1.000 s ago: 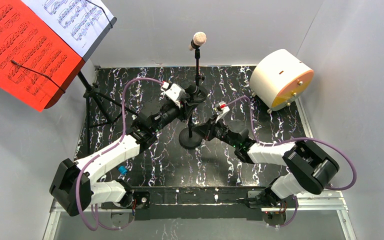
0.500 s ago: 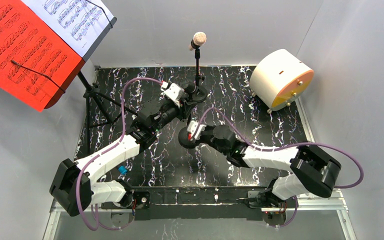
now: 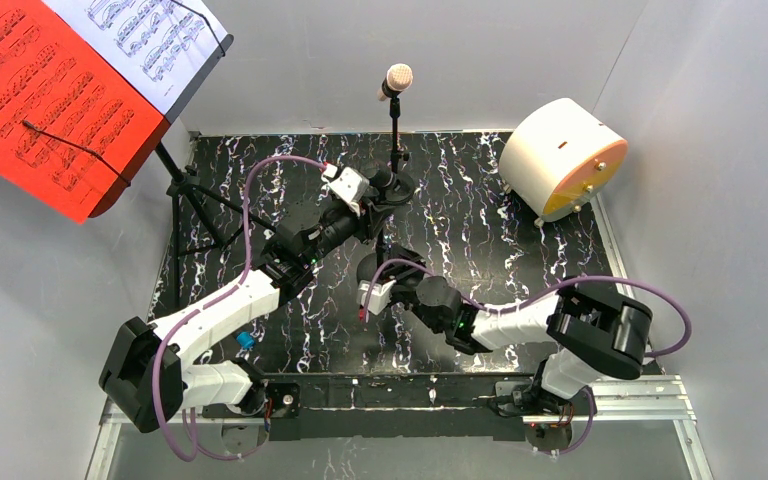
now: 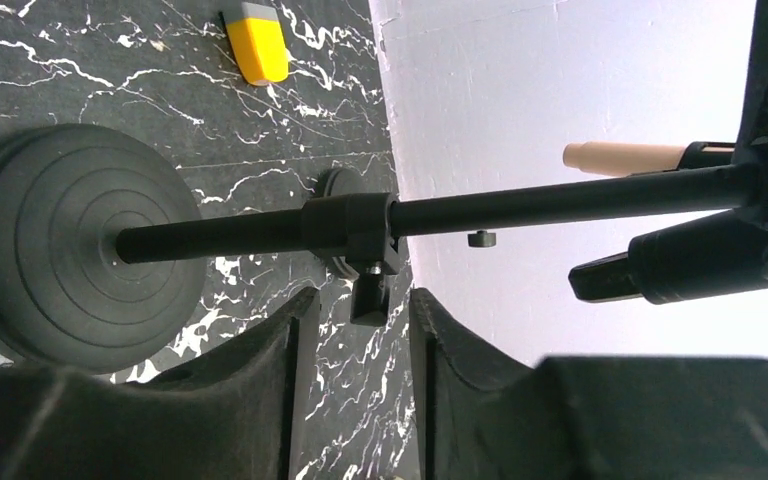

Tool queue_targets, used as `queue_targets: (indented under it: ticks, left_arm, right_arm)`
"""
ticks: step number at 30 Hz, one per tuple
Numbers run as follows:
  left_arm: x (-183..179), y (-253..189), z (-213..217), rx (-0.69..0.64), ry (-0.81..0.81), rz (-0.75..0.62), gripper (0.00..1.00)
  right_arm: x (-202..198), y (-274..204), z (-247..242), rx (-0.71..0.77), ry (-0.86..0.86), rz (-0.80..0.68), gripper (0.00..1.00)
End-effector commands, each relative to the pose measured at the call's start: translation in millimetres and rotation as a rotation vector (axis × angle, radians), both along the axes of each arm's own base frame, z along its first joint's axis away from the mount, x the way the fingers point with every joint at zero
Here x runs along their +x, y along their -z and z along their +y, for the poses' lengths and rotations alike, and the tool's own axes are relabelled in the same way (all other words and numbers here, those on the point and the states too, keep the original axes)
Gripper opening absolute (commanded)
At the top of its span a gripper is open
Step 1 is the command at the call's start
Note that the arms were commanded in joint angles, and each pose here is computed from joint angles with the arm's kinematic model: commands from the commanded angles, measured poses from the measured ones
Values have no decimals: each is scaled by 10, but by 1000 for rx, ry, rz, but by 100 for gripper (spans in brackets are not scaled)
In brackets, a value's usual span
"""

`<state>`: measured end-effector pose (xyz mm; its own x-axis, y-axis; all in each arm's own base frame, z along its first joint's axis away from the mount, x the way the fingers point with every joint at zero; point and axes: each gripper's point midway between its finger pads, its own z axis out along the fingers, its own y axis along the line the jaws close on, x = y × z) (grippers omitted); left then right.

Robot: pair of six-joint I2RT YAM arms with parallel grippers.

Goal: Pack up the instrument practice props
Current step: Close the microphone stand at the center of the board.

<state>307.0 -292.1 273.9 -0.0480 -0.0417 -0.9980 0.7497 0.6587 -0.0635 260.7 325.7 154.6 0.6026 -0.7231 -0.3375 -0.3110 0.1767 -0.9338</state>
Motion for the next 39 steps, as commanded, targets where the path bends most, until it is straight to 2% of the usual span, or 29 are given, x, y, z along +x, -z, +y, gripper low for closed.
queue_targets:
  ticks: [1,8,11,15,19,26,34,39]
  left_arm:
    - [-123,-96,-69,-40,57,-21,0]
    - [-152,-27,-81,-35,79,-53,0]
    - [-160,0,-67,-26,80,-79,0]
    - [-164,71,-42,-26,73,-103,0]
    - [-157,156,-55,-28,72,-105,0]
    - [-123,377,-80,-1,46,-74,0]
    - [-63,667,81,9,-85,-14,0]
    - [-28,752,248,3,-218,-1,0]
  right_arm:
    - [-55,-274,-27,225,23,94,50]
    - [-308,-775,-72,638,-40,358,62]
    - [-409,-988,-160,805,-67,436,64]
    - [-463,-1178,-289,944,-66,486,66]
    - [-487,-1212,-336,988,-58,523,67]
    - [-406,-1127,-448,1019,56,564,67]
    - [-460,-1100,-515,1083,83,649,68]
    - [-495,-1054,-498,1061,85,684,70]
